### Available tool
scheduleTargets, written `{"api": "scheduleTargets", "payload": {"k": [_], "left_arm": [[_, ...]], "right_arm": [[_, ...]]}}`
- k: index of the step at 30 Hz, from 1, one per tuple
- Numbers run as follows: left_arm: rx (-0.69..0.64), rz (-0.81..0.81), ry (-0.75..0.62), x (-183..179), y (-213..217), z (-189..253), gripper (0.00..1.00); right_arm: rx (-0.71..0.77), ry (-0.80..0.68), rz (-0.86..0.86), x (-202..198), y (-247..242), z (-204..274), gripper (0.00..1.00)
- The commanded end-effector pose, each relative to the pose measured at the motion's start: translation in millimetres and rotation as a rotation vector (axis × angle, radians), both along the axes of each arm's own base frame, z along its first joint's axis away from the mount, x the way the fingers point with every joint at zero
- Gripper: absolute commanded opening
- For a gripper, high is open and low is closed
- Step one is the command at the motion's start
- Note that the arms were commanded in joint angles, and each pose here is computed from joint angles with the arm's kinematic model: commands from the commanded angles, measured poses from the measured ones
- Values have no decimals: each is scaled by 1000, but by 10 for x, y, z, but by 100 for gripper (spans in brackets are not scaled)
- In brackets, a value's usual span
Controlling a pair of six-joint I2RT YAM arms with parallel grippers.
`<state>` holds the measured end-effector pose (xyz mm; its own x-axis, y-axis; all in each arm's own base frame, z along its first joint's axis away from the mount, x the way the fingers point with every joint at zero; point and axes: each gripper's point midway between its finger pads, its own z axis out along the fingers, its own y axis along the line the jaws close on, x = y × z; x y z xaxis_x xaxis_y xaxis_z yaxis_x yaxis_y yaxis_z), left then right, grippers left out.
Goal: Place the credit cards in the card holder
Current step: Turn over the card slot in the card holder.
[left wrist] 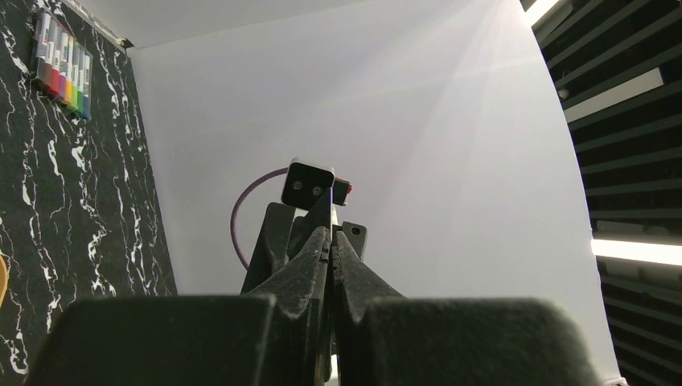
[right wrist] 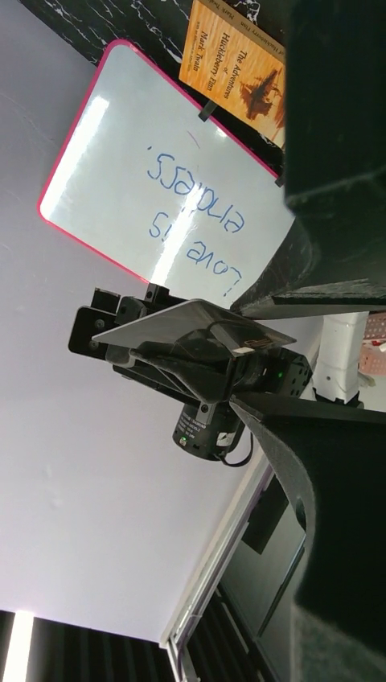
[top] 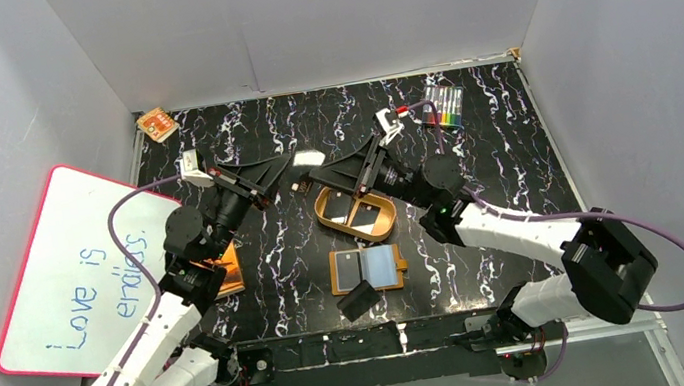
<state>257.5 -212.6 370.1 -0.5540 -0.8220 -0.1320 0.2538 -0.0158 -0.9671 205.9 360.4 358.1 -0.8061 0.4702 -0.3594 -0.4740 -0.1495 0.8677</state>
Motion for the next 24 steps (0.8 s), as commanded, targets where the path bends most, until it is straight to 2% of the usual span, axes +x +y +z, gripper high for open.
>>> {"api": "scheduleTargets", "payload": {"k": [1, 5, 12, 13, 16, 17, 18, 19, 20, 21, 22, 24], "left_arm": [[-41, 26, -58, -67, 94, 180, 0], [-41, 28, -59, -79, 103, 179, 0], [-28, 12, -44, -78, 69, 120, 0], [-30, 8, -41, -81, 66, 110, 0], [-31, 18, -39, -93, 94, 92, 0], [3, 39, -31, -94, 124, 64, 0], [93, 75, 13, -97, 182, -25, 48], [258, 115, 111, -113, 274, -314, 77], [418, 112, 160, -193, 345, -490, 87], [562, 119, 220, -238, 442, -755, 88], [654, 85, 261, -293, 459, -991, 88], [735, -101, 361, -484, 292, -1550, 90]], "right_arm": [[94, -55, 0, -25, -18, 341, 45], [91, -51, 9, -26, 4, 330, 45], [103, -83, 21, -47, 19, 412, 30], [103, -92, 26, -53, 28, 429, 27], [104, -121, 37, -88, 25, 489, 3], [67, -140, 33, -131, -11, 445, 0], [-102, -132, 21, -139, -53, 242, 0], [-343, -189, -58, -124, -238, 30, 0], [-505, -205, -85, -126, -395, -112, 0], [-713, -180, -84, -127, -619, -435, 0], [-894, -126, -65, -161, -857, -780, 0], [-1064, -47, -5, -322, -1149, -1259, 0]]}}
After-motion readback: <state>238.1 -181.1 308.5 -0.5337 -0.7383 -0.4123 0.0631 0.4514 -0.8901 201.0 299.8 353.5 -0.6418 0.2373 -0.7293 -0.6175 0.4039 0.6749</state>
